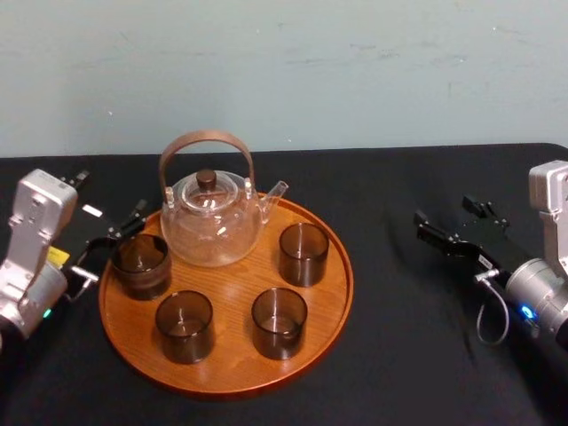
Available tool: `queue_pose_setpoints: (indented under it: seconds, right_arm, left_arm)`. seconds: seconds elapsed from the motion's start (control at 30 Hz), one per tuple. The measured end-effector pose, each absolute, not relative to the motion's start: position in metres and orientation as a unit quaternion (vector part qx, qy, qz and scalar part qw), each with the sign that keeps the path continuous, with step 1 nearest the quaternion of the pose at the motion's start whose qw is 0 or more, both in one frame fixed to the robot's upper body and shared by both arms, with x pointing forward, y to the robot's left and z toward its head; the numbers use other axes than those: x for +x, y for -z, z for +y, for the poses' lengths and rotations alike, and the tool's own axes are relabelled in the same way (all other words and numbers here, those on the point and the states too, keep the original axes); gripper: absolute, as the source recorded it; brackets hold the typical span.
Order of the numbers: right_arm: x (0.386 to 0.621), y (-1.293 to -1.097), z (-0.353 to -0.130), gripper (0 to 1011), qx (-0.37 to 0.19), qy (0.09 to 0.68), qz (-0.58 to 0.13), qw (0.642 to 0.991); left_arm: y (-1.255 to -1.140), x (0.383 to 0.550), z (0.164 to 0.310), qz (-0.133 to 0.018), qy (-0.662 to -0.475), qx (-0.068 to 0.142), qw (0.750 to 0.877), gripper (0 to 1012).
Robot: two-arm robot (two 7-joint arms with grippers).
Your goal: Pick up the glass from the table and place it on the tray.
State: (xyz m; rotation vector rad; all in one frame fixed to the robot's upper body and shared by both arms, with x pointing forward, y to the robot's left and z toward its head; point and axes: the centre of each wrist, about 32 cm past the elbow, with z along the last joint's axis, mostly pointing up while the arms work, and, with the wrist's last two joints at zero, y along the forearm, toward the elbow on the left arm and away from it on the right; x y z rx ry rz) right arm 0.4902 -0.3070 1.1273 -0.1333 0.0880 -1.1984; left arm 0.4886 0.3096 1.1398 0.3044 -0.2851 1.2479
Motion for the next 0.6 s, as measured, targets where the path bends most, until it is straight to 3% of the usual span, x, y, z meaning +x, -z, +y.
queue_pose_setpoints:
  seconds: [0.6]
  right_arm:
    - [0.4902,-1.1282,-0.3072,1002,-0.062,0.562,0.040,0.824]
  left_arm:
    - [-1.1398,0.4886,0.3096,-0.132,-0.580,0.141,0.791,1001]
